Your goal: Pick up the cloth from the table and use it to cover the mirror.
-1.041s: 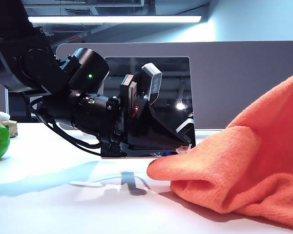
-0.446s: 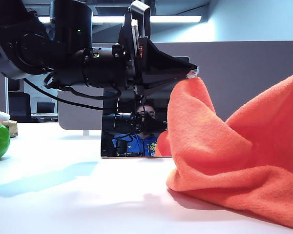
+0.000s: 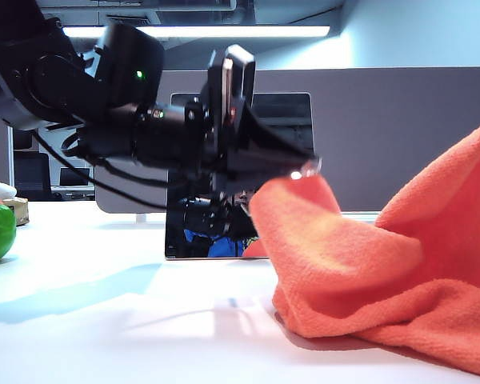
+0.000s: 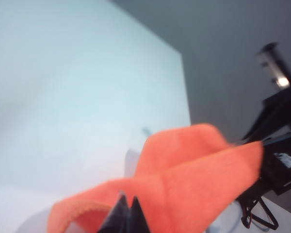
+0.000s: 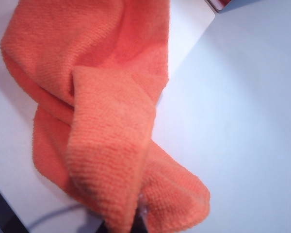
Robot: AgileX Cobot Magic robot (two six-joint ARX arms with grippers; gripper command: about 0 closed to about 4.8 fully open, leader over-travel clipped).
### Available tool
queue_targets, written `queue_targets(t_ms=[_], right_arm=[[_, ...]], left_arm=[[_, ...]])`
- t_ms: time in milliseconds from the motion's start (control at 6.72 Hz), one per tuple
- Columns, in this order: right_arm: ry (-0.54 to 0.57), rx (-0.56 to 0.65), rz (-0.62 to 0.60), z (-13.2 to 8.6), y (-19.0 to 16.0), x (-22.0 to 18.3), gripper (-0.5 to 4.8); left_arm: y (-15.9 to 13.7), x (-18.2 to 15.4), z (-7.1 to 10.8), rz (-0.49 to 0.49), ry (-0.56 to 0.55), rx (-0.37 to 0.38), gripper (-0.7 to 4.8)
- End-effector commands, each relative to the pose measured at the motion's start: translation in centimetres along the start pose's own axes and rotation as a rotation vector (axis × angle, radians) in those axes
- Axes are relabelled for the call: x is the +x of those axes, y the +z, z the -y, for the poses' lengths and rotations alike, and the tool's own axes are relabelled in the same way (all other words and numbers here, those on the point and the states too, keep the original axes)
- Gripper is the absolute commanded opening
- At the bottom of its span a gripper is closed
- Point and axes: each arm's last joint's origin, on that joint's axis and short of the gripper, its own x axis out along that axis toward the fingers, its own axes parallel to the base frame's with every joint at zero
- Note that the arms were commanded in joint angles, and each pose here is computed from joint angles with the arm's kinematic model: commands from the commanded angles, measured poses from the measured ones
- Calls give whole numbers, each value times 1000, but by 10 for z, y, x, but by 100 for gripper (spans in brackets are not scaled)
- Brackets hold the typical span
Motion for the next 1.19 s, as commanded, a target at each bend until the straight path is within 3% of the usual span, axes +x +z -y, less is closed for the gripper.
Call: queue_targets(t_ms=[149,446,595,744,1190], right_arm=[[-1,-2,13,0,1,-1,-7],[0,-2,13,0,1,-1,-7],[3,-2,13,0,1,-1,-7],[6,-2,7,0,1,-1,-7],[27,-3,11,-1,1,-1,-7]], left_arm=[[-21,-2,-8,-121,194,-162,-6],[-22,-2,-10,-122,247,-139,-6],[-23,-1,-18,-101,339,-126,70],[-24,5,-26,-113,301,-137,137],[-21,8,-32,-94,253,-124,166]])
